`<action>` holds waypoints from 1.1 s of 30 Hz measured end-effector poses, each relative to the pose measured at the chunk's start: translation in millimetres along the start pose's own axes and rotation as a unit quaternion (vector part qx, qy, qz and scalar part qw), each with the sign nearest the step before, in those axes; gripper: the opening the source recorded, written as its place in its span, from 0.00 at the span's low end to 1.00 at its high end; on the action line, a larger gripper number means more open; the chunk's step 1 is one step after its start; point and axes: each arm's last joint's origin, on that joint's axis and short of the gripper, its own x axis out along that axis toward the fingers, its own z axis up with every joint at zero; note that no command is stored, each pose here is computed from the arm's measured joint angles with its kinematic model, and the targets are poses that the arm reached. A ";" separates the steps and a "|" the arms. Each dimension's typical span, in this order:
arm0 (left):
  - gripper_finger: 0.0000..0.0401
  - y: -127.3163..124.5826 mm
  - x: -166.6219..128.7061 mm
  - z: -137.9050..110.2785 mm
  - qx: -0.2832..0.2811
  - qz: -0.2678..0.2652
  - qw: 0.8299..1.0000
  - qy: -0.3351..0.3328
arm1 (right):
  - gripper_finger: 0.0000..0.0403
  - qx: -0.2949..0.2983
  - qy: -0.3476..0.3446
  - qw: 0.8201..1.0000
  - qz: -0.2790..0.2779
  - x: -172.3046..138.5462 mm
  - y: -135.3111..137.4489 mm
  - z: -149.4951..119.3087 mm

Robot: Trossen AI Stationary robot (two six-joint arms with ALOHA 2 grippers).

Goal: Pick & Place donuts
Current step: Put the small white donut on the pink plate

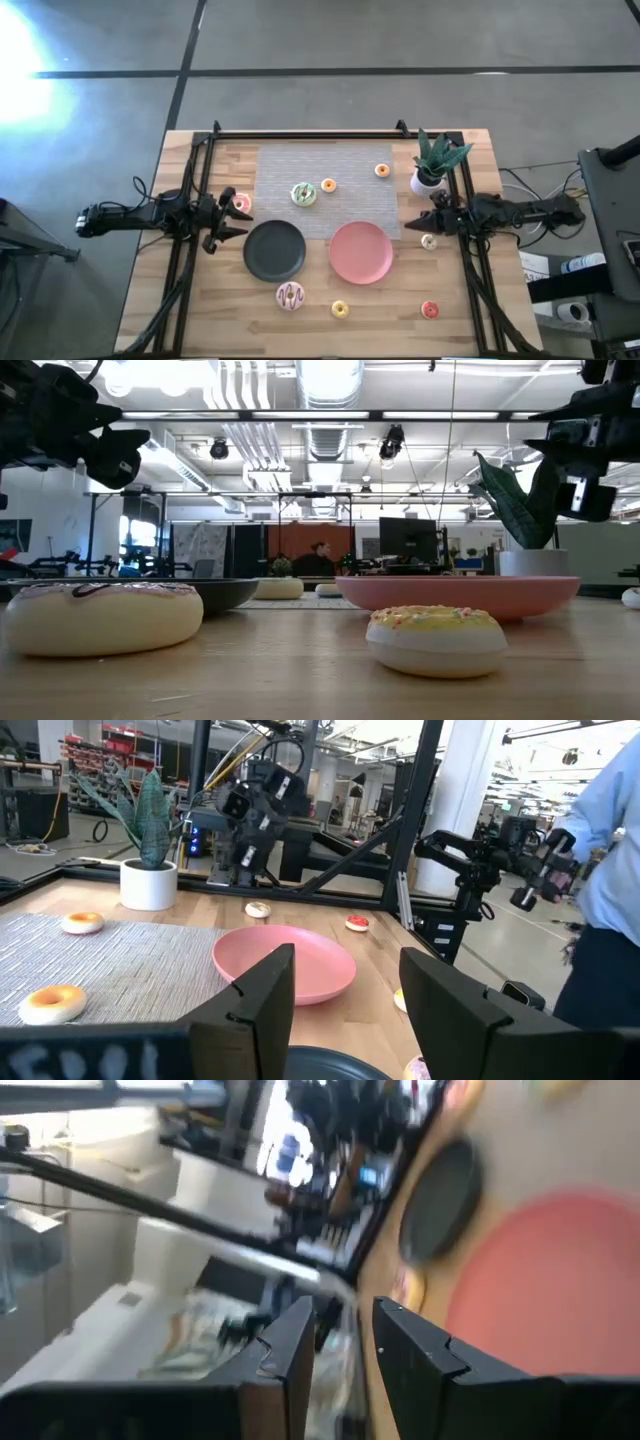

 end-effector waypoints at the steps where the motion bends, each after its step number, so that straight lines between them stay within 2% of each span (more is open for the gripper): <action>1: 0.39 0.0 0.0 0.0 0.000 0.000 1.000 0.000 | 0.24 0.011 0.009 1.000 -0.009 1.4 -1.5 -1.3; 4: 0.39 0.0 0.0 0.0 0.000 0.000 1.000 0.000 | 0.25 0.036 0.033 0.998 -0.046 6.2 -7.6 -5.8; 8: 0.39 0.0 0.0 0.0 0.000 0.000 1.000 0.000 | 0.31 0.056 0.074 0.989 -0.116 13.3 -11.8 -12.8; 11: 0.39 0.0 0.0 0.0 0.000 0.000 1.000 0.000 | 0.37 0.056 0.105 0.977 -0.180 20.7 -3.5 -15.0; 13: 0.39 0.0 0.0 0.0 0.000 0.000 1.000 0.000 | 0.42 0.054 0.123 0.962 -0.238 26.6 3.3 -15.2; 16: 0.39 0.0 0.0 0.0 0.000 0.000 1.000 0.000 | 0.47 0.049 0.141 0.927 -0.345 35.3 14.4 -12.6; 18: 0.39 0.0 0.0 0.0 0.000 0.000 1.000 0.000 | 0.49 0.040 0.147 0.888 -0.433 39.1 21.3 -10.2; 21: 0.39 0.0 0.0 0.0 0.000 0.000 1.000 0.000 | 0.50 0.023 0.154 0.821 -0.549 44.3 27.9 -7.5; 26: 0.39 0.0 0.0 -0.1 0.000 0.000 1.000 0.000 | 0.50 0.027 0.180 0.746 -0.641 60.0 30.5 -8.9; 28: 0.39 0.0 0.0 0.0 0.000 0.000 1.000 0.000 | 0.50 0.030 0.188 0.721 -0.666 64.7 26.1 -10.9; 33: 0.39 0.0 0.0 0.0 0.000 0.000 1.000 0.000 | 0.50 0.039 0.230 0.681 -0.695 70.3 9.0 -12.0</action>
